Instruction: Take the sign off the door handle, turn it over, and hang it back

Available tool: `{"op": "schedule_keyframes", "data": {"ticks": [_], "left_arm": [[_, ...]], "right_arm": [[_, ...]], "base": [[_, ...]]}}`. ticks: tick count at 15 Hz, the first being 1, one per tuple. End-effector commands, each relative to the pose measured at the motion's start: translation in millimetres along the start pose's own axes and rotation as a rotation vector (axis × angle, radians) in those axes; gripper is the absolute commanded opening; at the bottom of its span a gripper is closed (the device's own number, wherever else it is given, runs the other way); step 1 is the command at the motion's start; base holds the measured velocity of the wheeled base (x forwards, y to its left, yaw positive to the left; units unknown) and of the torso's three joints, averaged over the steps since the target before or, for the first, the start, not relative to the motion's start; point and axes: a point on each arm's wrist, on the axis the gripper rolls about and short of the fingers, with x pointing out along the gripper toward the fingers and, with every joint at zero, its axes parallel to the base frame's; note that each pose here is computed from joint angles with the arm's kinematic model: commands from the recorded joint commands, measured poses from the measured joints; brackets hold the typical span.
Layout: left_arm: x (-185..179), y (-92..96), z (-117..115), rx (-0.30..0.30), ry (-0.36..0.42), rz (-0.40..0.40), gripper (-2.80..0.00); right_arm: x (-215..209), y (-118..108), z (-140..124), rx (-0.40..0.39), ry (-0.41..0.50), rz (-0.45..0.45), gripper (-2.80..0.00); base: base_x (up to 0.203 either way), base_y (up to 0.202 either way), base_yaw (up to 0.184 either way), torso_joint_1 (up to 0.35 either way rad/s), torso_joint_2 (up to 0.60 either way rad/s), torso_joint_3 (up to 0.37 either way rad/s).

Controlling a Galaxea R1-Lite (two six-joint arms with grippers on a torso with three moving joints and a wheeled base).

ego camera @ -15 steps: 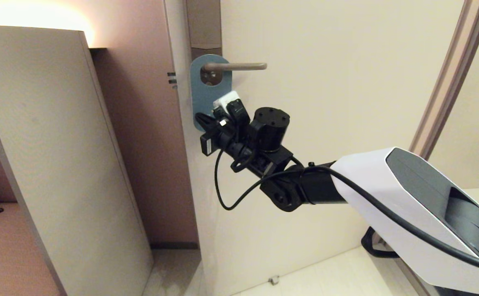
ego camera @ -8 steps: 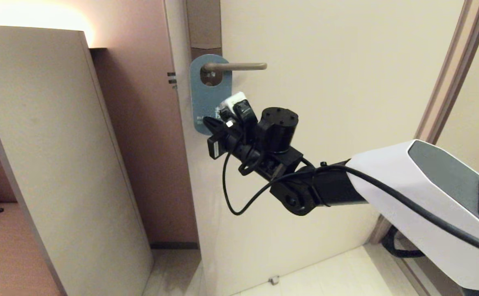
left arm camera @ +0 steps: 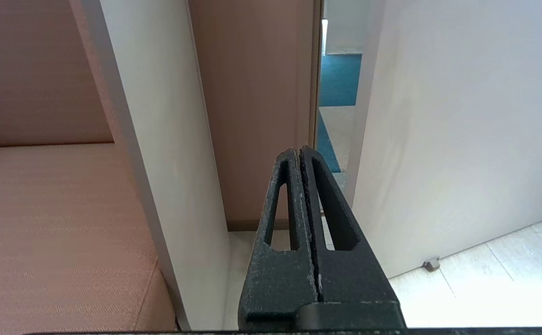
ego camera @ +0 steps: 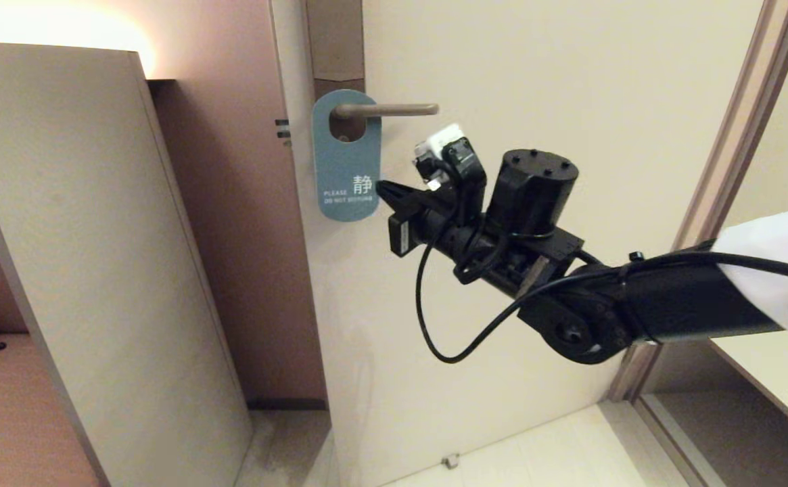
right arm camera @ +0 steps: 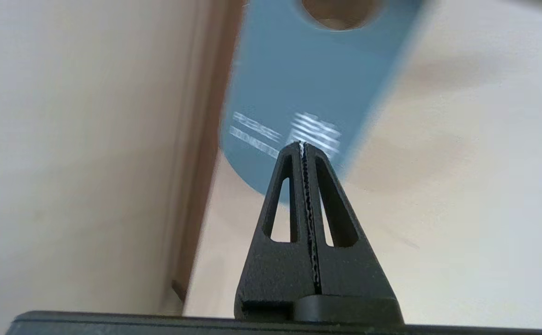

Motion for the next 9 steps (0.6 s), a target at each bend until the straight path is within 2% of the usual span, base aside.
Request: {"op": "schedule_keyframes", "data": {"ticks": [1, 6, 9], "left_arm": [[0.0, 0.0, 0.0, 0.000, 0.000, 0.001, -2.80], [0.0, 0.0, 0.0, 0.000, 0.000, -0.001, -2.80], [0.0, 0.0, 0.0, 0.000, 0.000, 0.001, -2.80]], "right_arm": [[-31.4, -13.2, 26.2, -0.011, -0.020, -0.039, -2.80], [-89.9, -75.2, 35.3, -0.032, 0.055, -0.218, -2.80], [-135.0, -100.7, 33.2, -0.034, 0.112, -0.325, -2.80]], "base": [[0.000, 0.000, 0.000, 0.000, 0.00, 0.000], [0.000, 0.000, 0.000, 0.000, 0.00, 0.000], [0.000, 0.000, 0.000, 0.000, 0.00, 0.000]]}}
